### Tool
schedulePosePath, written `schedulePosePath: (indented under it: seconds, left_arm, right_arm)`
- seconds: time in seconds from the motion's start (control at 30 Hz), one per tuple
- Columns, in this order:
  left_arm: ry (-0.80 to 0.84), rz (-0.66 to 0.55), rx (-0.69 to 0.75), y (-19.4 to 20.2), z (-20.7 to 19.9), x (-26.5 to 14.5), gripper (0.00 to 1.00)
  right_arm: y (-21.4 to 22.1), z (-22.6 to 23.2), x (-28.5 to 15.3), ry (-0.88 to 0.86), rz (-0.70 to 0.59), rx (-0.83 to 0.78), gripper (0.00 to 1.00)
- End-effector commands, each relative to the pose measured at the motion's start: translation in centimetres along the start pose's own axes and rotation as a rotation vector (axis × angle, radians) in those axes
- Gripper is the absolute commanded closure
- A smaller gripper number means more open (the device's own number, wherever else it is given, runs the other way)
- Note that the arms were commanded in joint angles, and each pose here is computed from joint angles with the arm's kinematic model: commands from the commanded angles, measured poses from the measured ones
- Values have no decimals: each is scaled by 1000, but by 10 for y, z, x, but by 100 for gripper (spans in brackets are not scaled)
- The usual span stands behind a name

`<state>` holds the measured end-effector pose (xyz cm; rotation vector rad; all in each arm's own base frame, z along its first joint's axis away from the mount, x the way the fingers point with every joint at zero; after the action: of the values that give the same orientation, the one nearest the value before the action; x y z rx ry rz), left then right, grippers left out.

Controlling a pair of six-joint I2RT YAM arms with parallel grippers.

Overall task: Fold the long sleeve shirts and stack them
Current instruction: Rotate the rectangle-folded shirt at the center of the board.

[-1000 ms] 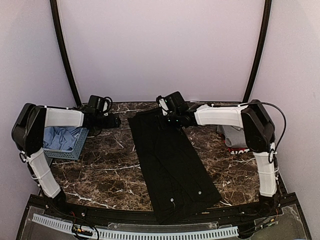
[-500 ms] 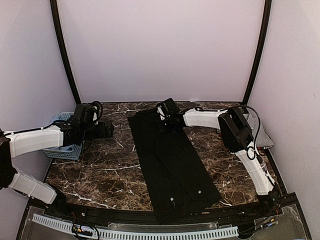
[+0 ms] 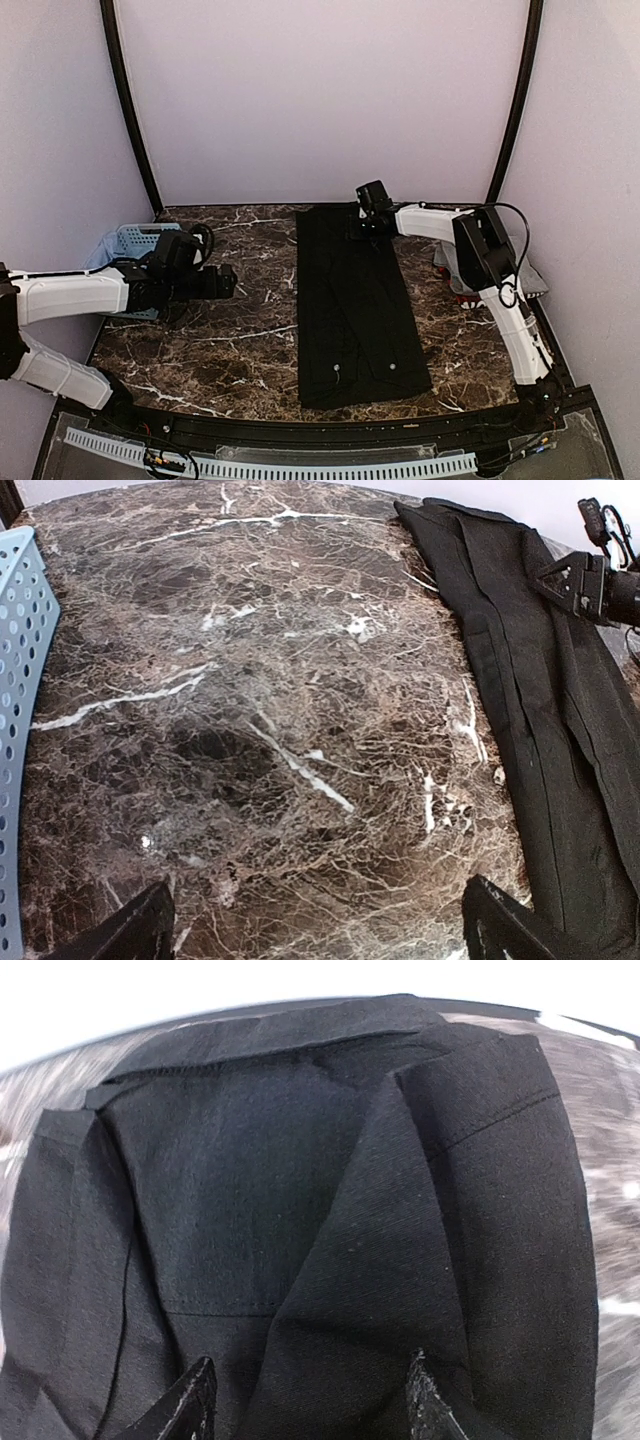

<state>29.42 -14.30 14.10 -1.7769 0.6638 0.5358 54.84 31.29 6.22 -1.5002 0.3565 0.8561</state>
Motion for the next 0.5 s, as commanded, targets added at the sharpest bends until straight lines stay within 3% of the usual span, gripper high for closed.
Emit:
schedulePosePath:
  seconds: [0.0, 0.17, 0.33, 0.47]
  left_arm:
    - [73, 24, 17, 4, -15, 2, 1]
    - [138, 32, 48, 4, -32, 1, 1]
    - [190, 14, -40, 5, -35, -4, 1]
    - [229, 16, -86, 6, -37, -6, 1]
  right_arm:
    - [2, -35, 6, 29, 28, 144, 39]
    - [-29, -33, -9, -28, -36, 104, 37]
    - [-51, -34, -76, -47, -166, 11, 34]
    - [-28, -32, -120, -85, -156, -51, 32]
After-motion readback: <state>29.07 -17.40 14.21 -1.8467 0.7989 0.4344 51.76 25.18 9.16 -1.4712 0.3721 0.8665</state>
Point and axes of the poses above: each gripper's point midway between its finger pads, its own x axis out along the fingers, its own z axis along the line the jaws close on, y = z × x, the point moved 4 cm from there along -x, back along the fingers, and after that the axes turned 8 degrees about -x, right-handed, at the moved point
